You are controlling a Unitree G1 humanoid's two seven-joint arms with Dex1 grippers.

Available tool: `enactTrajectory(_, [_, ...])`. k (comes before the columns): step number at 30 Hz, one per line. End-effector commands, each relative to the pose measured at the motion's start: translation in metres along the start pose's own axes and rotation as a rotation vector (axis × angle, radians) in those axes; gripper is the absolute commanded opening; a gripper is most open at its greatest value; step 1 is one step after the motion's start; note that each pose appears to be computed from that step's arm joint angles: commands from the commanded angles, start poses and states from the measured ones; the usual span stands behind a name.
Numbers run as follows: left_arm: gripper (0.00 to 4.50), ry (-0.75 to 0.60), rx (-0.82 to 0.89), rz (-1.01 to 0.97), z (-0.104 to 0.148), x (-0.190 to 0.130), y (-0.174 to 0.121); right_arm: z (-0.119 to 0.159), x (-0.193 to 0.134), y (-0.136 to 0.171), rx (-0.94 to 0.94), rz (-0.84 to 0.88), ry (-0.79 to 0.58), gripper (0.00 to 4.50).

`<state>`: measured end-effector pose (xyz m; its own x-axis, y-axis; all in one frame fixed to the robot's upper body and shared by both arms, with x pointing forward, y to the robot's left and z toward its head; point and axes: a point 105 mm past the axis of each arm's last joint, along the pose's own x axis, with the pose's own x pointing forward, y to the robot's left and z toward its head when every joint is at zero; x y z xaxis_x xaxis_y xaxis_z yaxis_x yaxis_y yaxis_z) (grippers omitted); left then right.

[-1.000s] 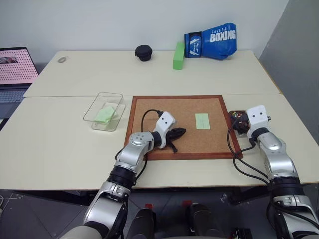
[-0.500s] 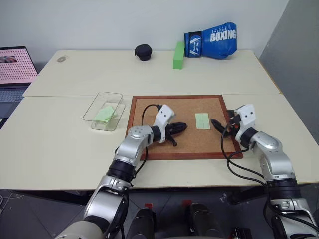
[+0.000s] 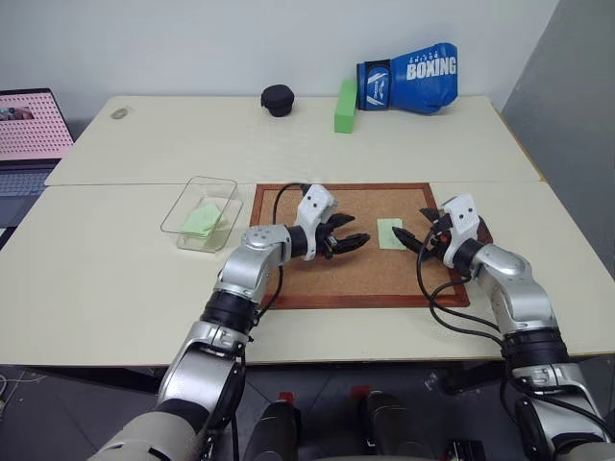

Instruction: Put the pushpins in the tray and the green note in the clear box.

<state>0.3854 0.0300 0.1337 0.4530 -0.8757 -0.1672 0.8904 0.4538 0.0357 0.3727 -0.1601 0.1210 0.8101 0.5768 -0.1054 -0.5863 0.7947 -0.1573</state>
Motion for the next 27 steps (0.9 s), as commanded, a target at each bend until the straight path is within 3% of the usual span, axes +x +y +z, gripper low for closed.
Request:
enactTrajectory(1, [4.17,0.014,0.068,-0.002,0.006,0.007,0.008,0.014,-0.012,0.01,-0.03,0.046,-0.033,4.28])
enactTrajectory(2, [4.38,0.03,0.073,-0.012,0.003,0.01,0.009,0.014,-0.014,0.011,-0.032,0.041,-0.029,4.28])
enactTrajectory(10, [4.38,0.085,0.098,-0.05,0.006,0.043,0.008,0.017,-0.014,-0.001,-0.028,-0.053,-0.034,4.28])
enactTrajectory(27, [4.38,0.19,0.144,-0.03,-0.002,0.063,0.0,0.019,-0.036,0.012,-0.023,-0.117,-0.037,4.28])
